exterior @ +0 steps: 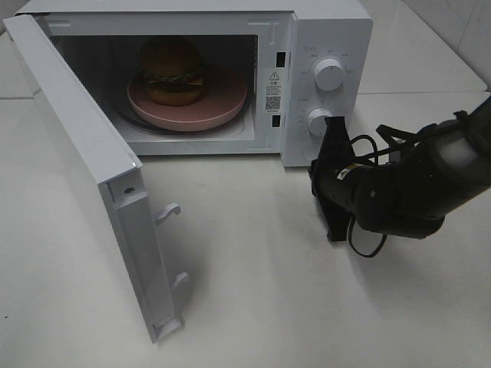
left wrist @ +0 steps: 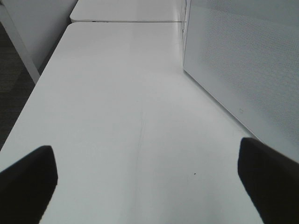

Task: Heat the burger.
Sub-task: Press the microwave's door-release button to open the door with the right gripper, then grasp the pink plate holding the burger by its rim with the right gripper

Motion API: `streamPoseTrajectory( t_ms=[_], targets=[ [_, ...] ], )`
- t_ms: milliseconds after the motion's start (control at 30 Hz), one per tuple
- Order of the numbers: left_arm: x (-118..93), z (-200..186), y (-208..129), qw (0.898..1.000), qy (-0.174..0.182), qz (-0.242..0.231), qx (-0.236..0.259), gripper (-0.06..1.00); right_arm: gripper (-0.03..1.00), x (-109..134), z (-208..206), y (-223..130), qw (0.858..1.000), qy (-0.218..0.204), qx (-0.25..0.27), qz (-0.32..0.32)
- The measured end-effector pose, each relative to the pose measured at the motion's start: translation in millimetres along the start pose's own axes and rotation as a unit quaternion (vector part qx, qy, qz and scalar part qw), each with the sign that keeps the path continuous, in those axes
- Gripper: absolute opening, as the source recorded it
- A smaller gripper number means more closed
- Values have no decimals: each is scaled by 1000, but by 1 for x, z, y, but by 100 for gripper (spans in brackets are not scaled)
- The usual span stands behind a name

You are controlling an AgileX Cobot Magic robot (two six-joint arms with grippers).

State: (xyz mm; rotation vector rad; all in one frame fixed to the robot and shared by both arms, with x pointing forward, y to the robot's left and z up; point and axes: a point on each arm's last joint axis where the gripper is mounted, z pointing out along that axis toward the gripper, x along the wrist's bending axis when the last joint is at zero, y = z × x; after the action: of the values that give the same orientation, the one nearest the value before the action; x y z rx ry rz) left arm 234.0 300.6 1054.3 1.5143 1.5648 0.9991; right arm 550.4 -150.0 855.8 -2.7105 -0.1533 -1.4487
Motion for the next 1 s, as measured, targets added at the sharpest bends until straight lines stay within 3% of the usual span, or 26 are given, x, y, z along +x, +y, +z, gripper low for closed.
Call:
streamPoseTrajectory(
  t_ms=[367, 433, 467, 533, 567, 600, 633, 700, 733, 767, 800, 833, 867, 900, 967, 1000],
  targets=[
    [0, 0, 0, 1000, 0, 0, 0, 99, 0, 6, -41, 3, 993, 2, 57, -106],
    [0, 0, 0, 1000, 0, 0, 0, 99, 0, 8, -50, 0, 983, -19, 81, -165],
    [0, 0, 0, 1000, 0, 0, 0, 99, 0, 8, -50, 0, 983, -19, 81, -165],
    [0, 0, 0, 1000, 0, 0, 0, 99, 1, 10, -59, -1, 966, -43, 100, -234],
    [0, 0, 0, 1000, 0, 0, 0, 99, 1, 10, -59, -1, 966, -43, 100, -234],
    [0, 0, 0, 1000, 0, 0, 0, 99, 1, 11, -65, -1, 952, -52, 111, -282],
    [0, 0, 0, 1000, 0, 0, 0, 99, 1, 11, -65, -1, 952, -52, 111, -282],
    [0, 0, 0, 1000, 0, 0, 0, 99, 2, 16, -70, 1, 921, -74, 134, -358],
    [0, 0, 0, 1000, 0, 0, 0, 99, 2, 16, -70, 1, 921, -74, 134, -358],
    [0, 0, 0, 1000, 0, 0, 0, 99, 2, 20, -72, 2, 897, -93, 155, -403],
    [0, 0, 0, 1000, 0, 0, 0, 99, 2, 20, -72, 2, 897, -93, 155, -403],
    [0, 0, 0, 1000, 0, 0, 0, 99, 2, 25, -74, 3, 868, -104, 176, -452],
    [0, 0, 0, 1000, 0, 0, 0, 99, 3, 29, -74, 4, 852, -108, 188, -477],
    [0, 0, 0, 1000, 0, 0, 0, 99, 3, 29, -74, 4, 852, -108, 188, -477],
    [0, 0, 0, 1000, 0, 0, 0, 99, 3, 39, -76, 1, 785, -124, 239, -558],
    [0, 0, 0, 1000, 0, 0, 0, 99, 3, 39, -76, 1, 785, -124, 239, -558]
  ],
)
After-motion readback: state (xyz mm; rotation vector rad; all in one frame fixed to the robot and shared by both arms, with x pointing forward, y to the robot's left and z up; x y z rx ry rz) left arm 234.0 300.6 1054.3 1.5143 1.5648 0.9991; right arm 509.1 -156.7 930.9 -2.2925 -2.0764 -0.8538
